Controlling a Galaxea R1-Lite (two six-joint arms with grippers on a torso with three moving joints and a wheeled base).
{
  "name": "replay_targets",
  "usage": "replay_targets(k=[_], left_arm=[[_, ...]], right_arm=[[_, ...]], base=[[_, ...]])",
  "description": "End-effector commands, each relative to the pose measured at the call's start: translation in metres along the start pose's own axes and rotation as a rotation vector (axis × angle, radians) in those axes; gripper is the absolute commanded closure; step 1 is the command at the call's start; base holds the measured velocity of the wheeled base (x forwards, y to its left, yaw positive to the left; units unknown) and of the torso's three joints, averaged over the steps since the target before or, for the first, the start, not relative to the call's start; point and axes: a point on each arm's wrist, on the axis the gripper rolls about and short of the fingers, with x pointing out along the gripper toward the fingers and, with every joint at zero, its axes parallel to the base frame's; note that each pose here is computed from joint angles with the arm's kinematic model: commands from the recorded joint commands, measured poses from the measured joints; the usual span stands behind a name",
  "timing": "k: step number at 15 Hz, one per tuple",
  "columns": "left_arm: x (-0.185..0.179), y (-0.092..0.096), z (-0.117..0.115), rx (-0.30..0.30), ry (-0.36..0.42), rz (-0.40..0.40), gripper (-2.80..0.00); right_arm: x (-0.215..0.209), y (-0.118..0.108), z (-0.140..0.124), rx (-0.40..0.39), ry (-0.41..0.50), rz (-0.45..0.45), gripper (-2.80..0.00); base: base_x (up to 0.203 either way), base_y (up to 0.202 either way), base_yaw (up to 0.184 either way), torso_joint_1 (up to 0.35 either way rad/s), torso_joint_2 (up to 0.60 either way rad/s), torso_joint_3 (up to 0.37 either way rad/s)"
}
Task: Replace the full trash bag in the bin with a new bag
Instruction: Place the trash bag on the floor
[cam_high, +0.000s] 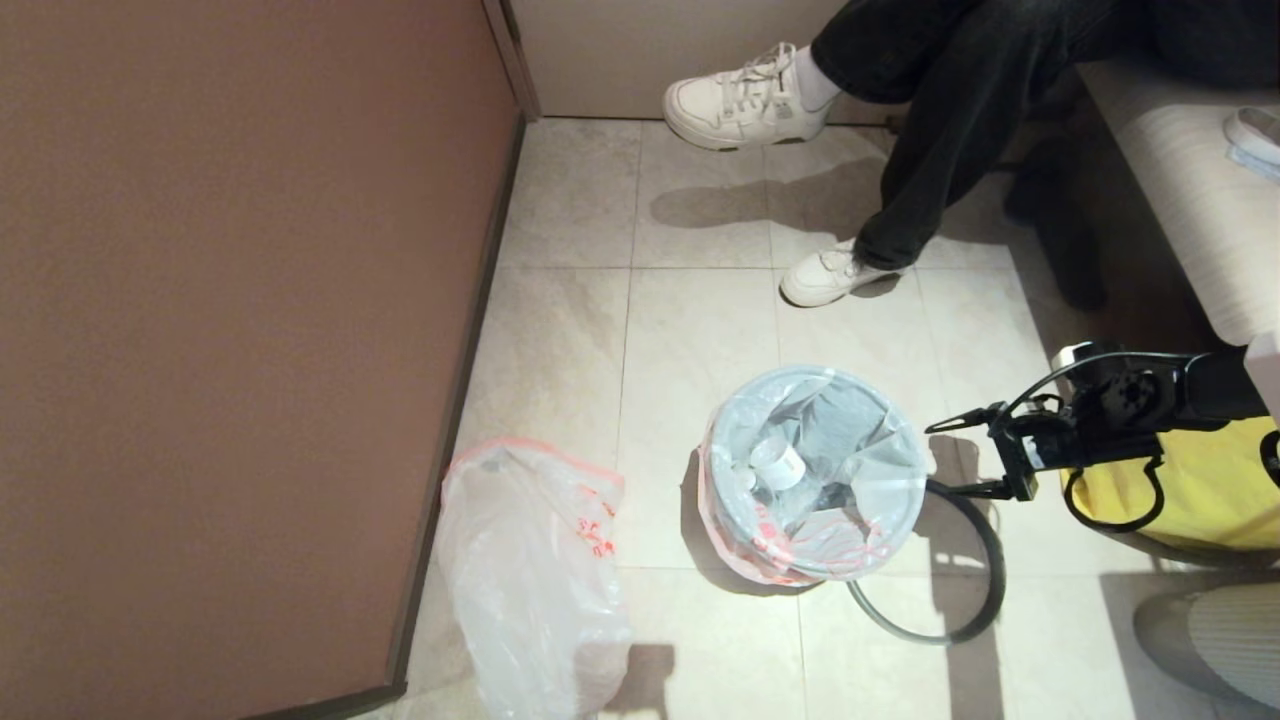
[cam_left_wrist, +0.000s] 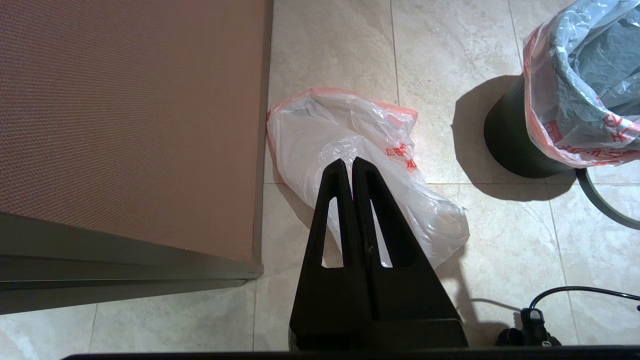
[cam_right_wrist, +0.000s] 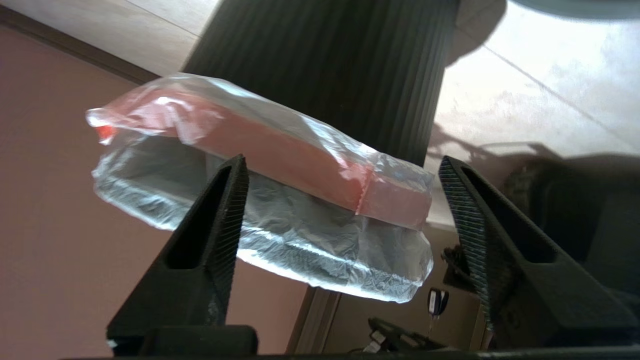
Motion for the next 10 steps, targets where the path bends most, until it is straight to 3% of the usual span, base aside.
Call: replay_targets(k=[1, 7, 8, 10], left_arm=[[0.0, 0.0, 0.0, 0.0, 0.001, -0.001, 0.0], [0.0, 0.0, 0.0, 0.0, 0.001, 0.001, 0.0], [0.0, 0.0, 0.0, 0.0, 0.001, 0.001, 0.0], [0.0, 0.0, 0.0, 0.0, 0.001, -0.001, 0.0]], right_arm=[[0.014, -0.005, 0.002, 0.035, 0.037, -0.03, -2.8], [0.036, -0.001, -0.016, 0.047, 0.108, -0.082, -2.8], [0.037, -0.002, -0.016, 0.048, 0.111, -0.084, 0.0], [0.042, -0.002, -0.019, 0.046, 0.121, -0.091, 0.0]], base=[[0.0, 0.0, 0.0, 0.0, 0.0, 0.0], [0.0, 0.0, 0.0, 0.0, 0.0, 0.0], [0.0, 0.0, 0.0, 0.0, 0.0, 0.0], [0.0, 0.0, 0.0, 0.0, 0.0, 0.0]])
